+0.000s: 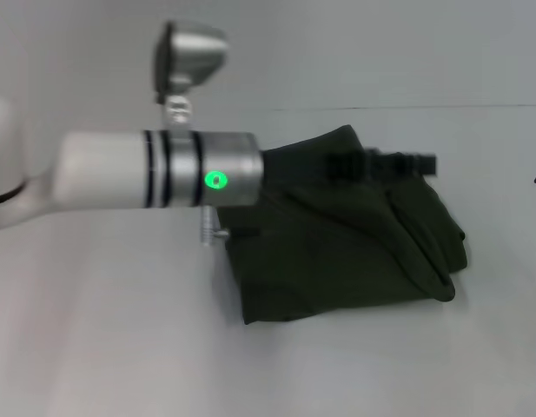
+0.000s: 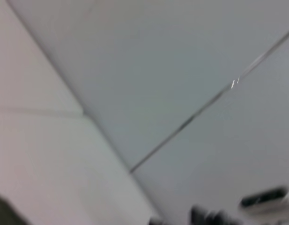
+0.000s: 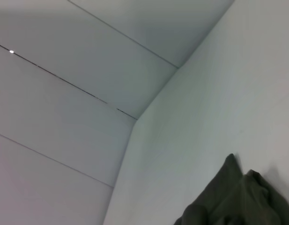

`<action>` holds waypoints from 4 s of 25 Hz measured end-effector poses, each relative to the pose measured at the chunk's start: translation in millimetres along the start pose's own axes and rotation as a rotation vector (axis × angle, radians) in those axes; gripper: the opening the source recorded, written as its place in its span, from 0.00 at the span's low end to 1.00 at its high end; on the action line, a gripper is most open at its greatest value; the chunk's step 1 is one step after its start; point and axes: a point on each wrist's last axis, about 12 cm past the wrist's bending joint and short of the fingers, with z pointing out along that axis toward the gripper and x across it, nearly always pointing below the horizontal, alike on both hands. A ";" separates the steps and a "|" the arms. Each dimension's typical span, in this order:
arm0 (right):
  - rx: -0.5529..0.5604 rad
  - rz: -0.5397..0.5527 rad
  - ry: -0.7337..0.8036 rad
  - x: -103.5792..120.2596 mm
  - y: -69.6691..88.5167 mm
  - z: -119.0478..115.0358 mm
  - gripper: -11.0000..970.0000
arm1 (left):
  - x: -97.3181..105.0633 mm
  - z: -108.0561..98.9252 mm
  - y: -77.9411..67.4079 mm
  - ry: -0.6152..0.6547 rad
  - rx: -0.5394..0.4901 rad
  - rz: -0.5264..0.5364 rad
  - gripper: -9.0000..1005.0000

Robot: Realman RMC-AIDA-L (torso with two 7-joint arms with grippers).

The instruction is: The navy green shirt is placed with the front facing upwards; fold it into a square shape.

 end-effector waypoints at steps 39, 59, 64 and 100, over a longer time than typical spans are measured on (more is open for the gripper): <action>0.401 -0.292 0.602 -26.4 60.9 165.4 0.97 | 48.9 -175.7 52.0 -0.378 -0.111 -0.374 0.95; 0.353 -0.336 0.593 -13.8 63.2 175.4 0.96 | 51.0 -172.0 51.8 -0.384 -0.105 -0.375 0.94; 0.362 -0.348 0.594 -13.1 63.4 177.9 0.90 | 49.2 -170.7 51.3 -0.385 -0.101 -0.372 0.95; 0.305 -0.497 0.477 -63.3 119.0 189.4 0.07 | 44.7 -175.8 52.4 -0.414 -0.112 -0.362 0.95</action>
